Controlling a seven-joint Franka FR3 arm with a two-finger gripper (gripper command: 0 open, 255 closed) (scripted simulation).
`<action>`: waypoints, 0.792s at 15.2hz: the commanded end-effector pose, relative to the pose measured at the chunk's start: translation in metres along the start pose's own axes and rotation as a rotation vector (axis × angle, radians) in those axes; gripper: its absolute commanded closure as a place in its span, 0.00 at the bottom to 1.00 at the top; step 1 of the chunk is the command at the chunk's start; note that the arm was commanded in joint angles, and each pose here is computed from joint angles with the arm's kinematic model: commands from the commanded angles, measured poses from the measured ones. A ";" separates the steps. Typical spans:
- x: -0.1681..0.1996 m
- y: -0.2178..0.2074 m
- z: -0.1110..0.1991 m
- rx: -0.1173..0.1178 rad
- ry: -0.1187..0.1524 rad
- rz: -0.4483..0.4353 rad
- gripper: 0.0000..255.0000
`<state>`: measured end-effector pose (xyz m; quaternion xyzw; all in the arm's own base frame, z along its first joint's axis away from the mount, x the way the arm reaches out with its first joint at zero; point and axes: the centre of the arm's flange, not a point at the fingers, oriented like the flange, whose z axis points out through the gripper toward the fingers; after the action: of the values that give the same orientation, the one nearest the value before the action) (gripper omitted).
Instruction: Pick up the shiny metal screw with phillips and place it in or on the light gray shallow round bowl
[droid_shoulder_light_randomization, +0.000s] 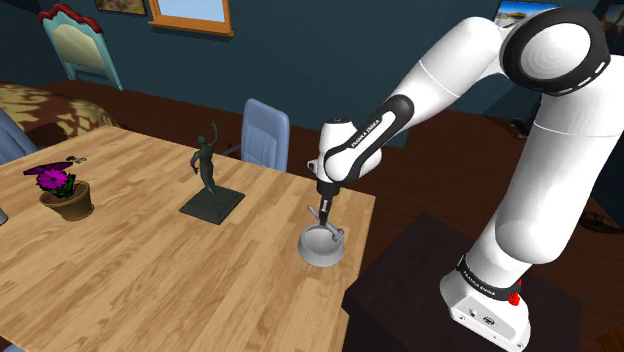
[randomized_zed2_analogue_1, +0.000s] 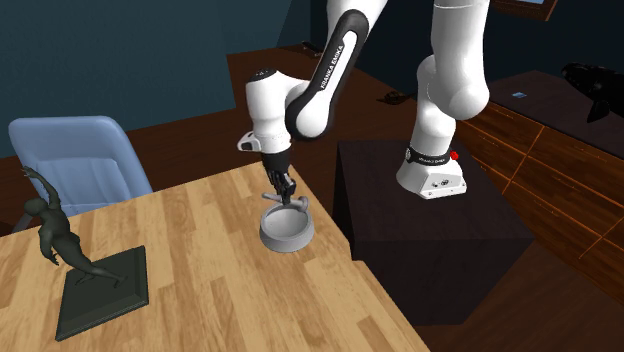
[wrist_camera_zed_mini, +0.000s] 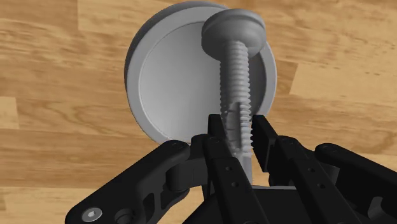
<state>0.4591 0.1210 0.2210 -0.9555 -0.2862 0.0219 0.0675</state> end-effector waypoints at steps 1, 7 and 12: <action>-0.001 0.006 0.008 0.000 0.000 -0.001 1.00; -0.001 0.010 0.040 0.000 0.000 -0.001 1.00; -0.001 0.014 0.066 0.000 0.000 -0.001 1.00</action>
<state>0.4604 0.1168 0.1603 -0.9554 -0.2867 0.0220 0.0677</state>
